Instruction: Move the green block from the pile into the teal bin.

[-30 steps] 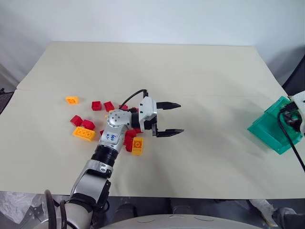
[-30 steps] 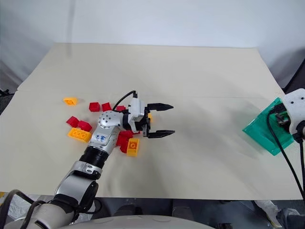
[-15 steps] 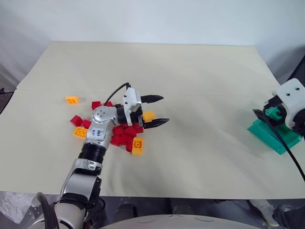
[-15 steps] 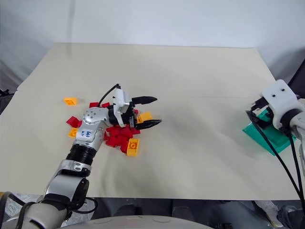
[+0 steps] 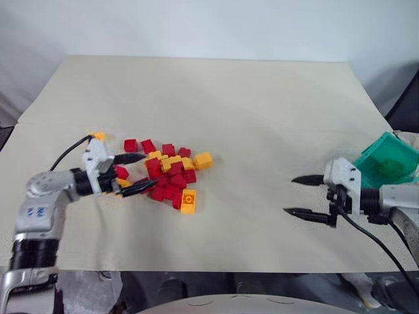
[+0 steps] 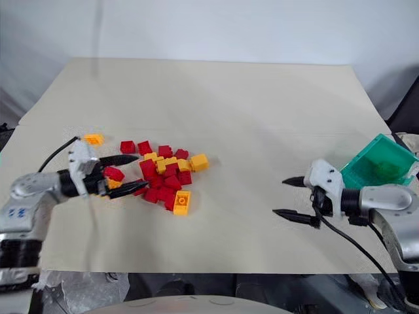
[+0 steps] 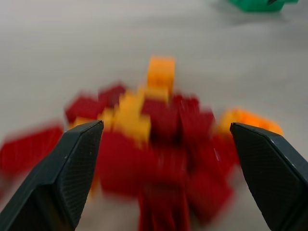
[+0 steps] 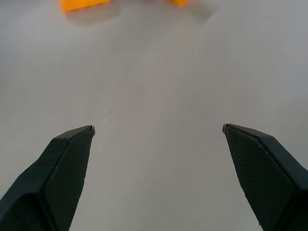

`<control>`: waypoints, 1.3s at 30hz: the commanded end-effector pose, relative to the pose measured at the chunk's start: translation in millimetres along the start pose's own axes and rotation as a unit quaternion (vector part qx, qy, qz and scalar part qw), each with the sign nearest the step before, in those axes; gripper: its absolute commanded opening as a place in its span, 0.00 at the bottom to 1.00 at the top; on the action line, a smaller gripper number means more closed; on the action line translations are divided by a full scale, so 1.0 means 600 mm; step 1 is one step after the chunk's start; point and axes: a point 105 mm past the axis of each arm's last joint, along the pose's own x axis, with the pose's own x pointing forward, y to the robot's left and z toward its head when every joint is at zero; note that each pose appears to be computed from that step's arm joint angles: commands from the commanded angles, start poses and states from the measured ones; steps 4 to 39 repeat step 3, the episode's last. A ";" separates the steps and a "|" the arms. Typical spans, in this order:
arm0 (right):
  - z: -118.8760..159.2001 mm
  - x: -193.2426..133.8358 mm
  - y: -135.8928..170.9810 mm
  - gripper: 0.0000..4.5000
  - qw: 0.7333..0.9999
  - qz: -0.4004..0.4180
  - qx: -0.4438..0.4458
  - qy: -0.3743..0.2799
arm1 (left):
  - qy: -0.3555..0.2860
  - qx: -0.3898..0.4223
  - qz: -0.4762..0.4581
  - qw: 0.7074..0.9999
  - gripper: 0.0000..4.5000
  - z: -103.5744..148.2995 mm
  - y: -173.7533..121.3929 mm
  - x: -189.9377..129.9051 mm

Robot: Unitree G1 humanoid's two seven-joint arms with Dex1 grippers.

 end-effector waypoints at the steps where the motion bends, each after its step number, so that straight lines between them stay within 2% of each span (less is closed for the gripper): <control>1: 0.017 -0.002 -0.020 0.99 0.999 -0.015 -0.013 -0.040 | -0.018 0.022 0.032 0.999 1.00 0.025 0.001 -0.045; 3: 0.020 0.007 -0.031 0.99 0.998 -0.032 -0.012 -0.058 | -0.017 0.022 0.040 0.999 1.00 0.021 -0.004 -0.060; 39: 0.020 0.007 -0.031 0.99 0.998 -0.032 -0.012 -0.058 | -0.017 0.022 0.040 0.999 1.00 0.021 -0.004 -0.060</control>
